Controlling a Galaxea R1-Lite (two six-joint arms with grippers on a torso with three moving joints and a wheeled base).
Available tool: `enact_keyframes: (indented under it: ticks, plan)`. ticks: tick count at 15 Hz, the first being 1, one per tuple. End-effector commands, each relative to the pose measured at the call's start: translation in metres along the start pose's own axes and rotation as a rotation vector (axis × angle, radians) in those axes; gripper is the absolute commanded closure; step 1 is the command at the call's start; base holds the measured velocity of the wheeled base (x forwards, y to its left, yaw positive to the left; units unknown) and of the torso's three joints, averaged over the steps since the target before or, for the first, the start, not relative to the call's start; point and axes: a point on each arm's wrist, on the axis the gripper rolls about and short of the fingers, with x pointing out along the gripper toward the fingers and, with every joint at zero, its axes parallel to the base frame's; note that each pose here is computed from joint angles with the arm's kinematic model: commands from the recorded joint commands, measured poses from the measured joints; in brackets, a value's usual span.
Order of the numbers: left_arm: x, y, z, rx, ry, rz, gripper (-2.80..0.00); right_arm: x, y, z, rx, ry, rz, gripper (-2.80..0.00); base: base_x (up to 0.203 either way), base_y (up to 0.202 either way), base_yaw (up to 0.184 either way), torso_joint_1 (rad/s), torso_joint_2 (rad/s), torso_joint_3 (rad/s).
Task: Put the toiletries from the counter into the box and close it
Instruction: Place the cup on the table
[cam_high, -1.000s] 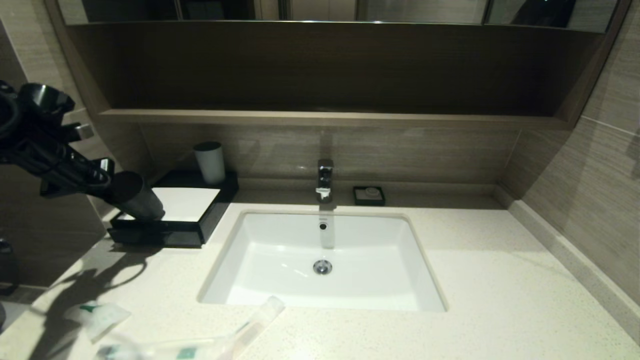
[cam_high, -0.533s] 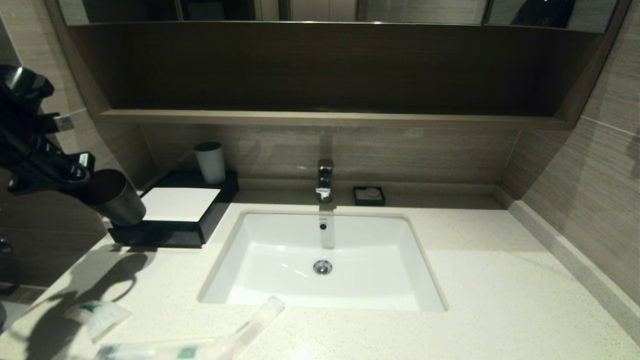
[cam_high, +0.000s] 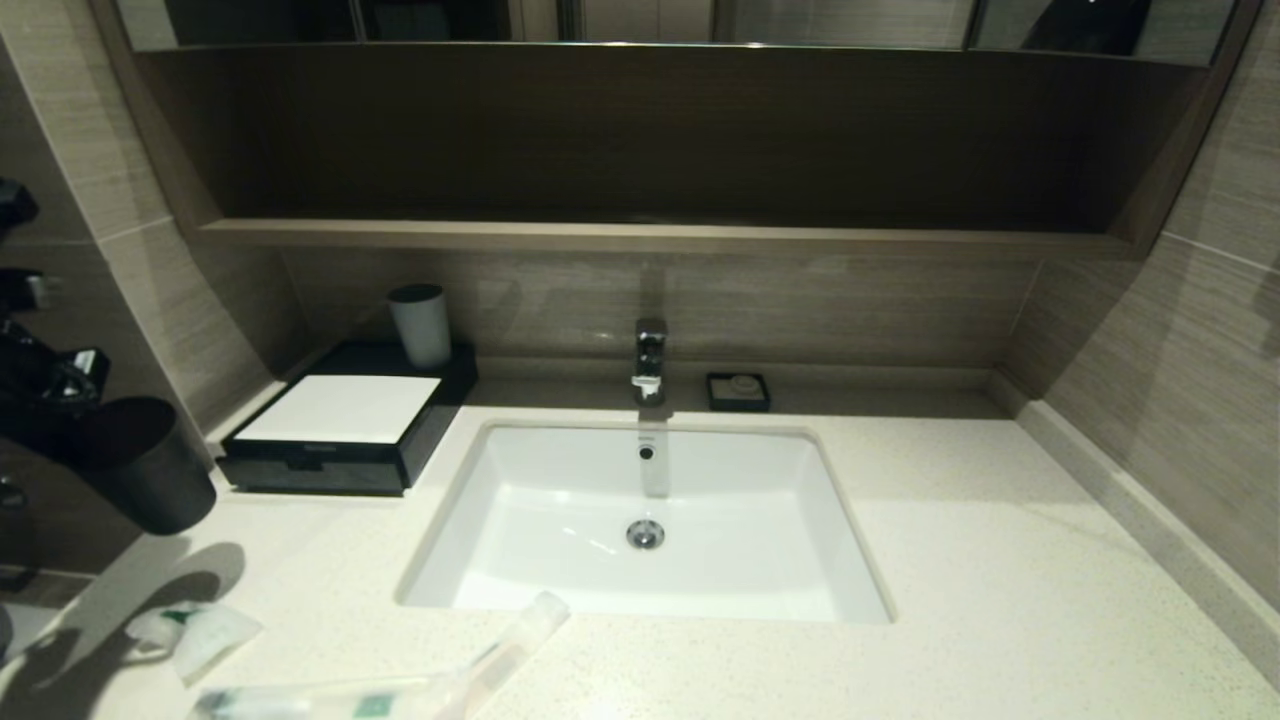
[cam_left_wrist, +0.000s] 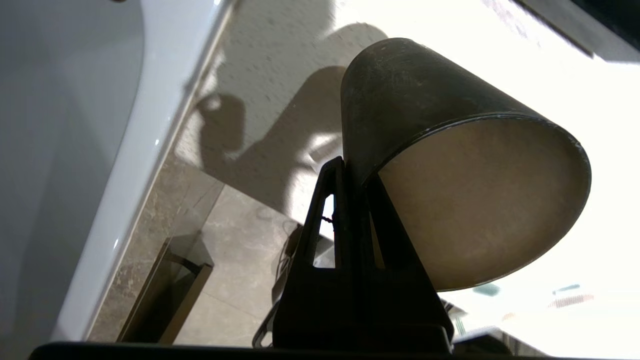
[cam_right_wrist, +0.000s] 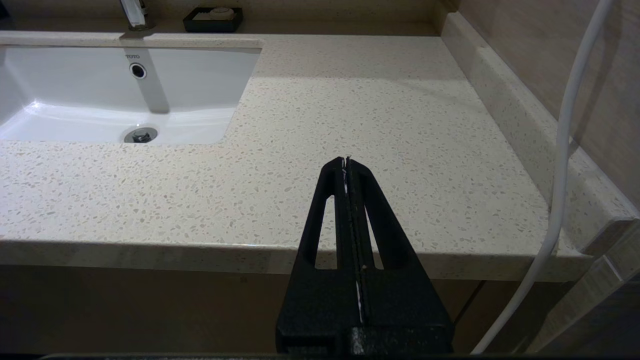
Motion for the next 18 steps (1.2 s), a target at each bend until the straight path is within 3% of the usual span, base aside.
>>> enact_keyframes:
  ticks: [1,5,18]
  plan:
    - [0.013,0.010,0.006,-0.028,0.024,0.012,0.00,0.000,0.000,0.000,0.000,-0.001,0.000,0.00,0.000,0.000,0.000,0.000,0.00,0.000]
    - [0.030,0.020,0.010,-0.052,0.074,0.016,0.00,0.000,0.000,0.000,0.000,0.001,0.000,0.00,0.000,0.000,0.000,0.000,0.00,0.000]
    - [0.069,0.021,0.014,-0.051,0.192,0.010,0.00,0.000,0.000,0.000,0.000,0.000,0.000,0.00,0.000,0.000,0.000,0.000,0.00,0.000]
